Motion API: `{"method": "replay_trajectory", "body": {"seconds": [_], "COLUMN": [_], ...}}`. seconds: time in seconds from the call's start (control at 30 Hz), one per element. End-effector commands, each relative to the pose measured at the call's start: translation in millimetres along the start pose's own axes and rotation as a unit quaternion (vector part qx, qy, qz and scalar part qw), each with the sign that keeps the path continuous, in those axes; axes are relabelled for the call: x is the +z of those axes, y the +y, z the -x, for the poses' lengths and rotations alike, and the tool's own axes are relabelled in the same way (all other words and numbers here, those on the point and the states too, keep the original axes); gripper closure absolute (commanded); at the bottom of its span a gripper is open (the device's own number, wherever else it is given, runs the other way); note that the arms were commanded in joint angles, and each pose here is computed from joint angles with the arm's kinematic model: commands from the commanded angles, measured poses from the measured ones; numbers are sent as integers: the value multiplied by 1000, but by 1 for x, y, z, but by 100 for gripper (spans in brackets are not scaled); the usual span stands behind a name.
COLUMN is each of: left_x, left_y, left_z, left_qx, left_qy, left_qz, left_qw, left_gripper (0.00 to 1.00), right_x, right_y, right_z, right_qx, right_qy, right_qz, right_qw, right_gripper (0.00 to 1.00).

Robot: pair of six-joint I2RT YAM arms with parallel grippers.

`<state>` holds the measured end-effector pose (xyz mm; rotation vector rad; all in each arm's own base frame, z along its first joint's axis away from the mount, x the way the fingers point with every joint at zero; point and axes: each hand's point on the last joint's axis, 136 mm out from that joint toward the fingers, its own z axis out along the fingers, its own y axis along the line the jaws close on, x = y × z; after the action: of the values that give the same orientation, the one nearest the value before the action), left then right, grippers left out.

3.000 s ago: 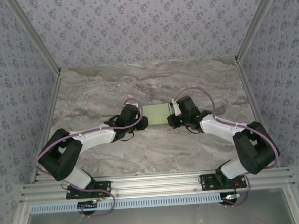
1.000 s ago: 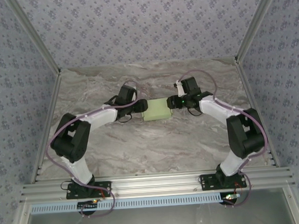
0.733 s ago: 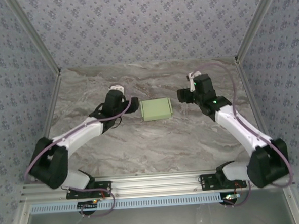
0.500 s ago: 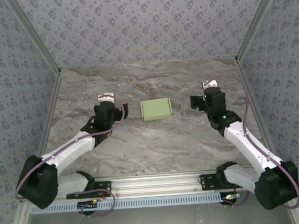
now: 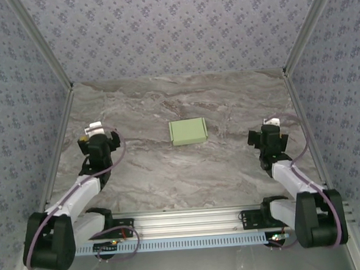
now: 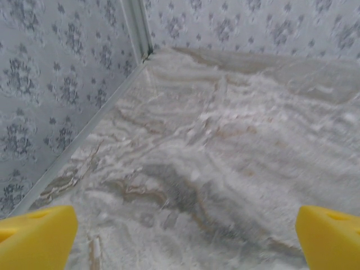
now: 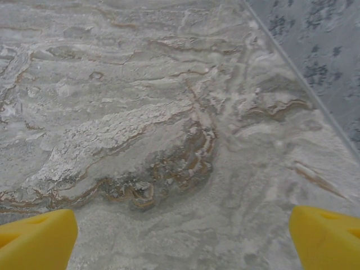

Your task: Fold the paper box

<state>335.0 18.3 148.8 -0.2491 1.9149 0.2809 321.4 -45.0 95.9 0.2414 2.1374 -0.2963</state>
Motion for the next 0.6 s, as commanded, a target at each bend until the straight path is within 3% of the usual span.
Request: {"method": "replay_trajectory", "body": {"seconds": [0.0,0.2,0.4,0.57], "left_x": [10,43,54,69], "left_y": [-11,-27,-34,-35], "left_z": [14,-9,-22,-32], "left_qx": [4,49,47,25], "left_qy": [-48,-26,-23,-19], "left_qz": [-41,-62,-99,-128], "left_qw": [998,997,994,991], "left_gripper": [1,1,1,1], "right_x": [11,17,22,36], "right_y": [12,25,31,37], "right_z": [15,27,38,26], "right_qx": [-8,-24,-16,0], "right_qy": [-39,-77,-115,-121], "right_qz": [29,64,93,122], "right_qw": [999,995,989,985], "right_gripper": [1,1,1,1]}}
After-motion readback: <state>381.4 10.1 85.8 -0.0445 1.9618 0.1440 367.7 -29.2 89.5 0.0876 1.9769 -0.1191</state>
